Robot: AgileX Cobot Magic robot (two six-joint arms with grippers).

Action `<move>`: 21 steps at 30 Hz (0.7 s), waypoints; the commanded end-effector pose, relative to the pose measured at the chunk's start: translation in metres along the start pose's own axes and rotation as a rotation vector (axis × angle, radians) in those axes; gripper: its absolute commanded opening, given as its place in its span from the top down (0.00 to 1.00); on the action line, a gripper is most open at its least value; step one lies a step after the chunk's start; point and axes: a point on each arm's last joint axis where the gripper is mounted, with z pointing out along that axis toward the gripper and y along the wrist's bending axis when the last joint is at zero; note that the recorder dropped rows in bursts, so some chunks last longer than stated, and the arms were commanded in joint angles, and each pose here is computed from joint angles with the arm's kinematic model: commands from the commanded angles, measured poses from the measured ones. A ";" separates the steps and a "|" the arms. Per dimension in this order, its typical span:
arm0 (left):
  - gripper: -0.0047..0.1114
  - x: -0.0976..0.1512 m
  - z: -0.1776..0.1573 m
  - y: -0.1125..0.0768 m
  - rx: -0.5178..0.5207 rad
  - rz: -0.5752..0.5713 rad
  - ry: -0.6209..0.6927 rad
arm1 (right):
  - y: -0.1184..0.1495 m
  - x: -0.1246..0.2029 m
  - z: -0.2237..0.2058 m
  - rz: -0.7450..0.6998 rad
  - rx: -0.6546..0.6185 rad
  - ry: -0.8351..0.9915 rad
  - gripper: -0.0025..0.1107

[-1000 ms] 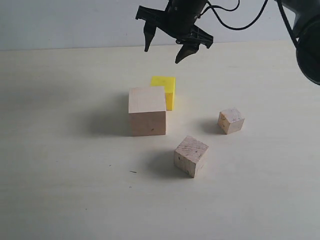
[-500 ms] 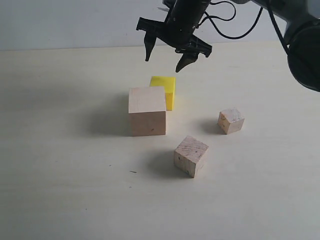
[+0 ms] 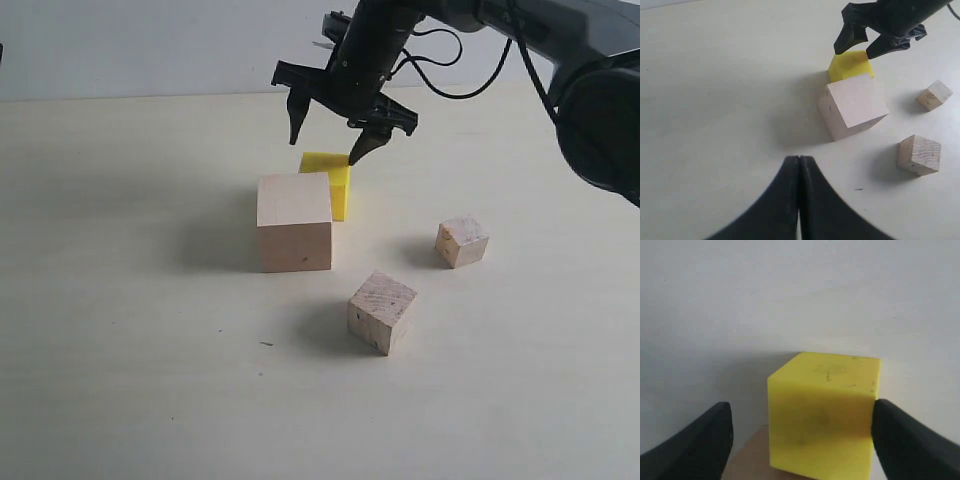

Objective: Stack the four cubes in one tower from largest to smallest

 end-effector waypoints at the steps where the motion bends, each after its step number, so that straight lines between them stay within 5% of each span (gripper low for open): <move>1: 0.96 -0.001 -0.002 -0.001 0.011 -0.001 -0.021 | -0.001 -0.001 0.008 -0.007 0.003 0.011 0.33; 21: 0.96 -0.001 -0.002 -0.002 0.018 0.013 -0.025 | 0.005 -0.001 -0.020 -0.053 0.000 -0.050 0.34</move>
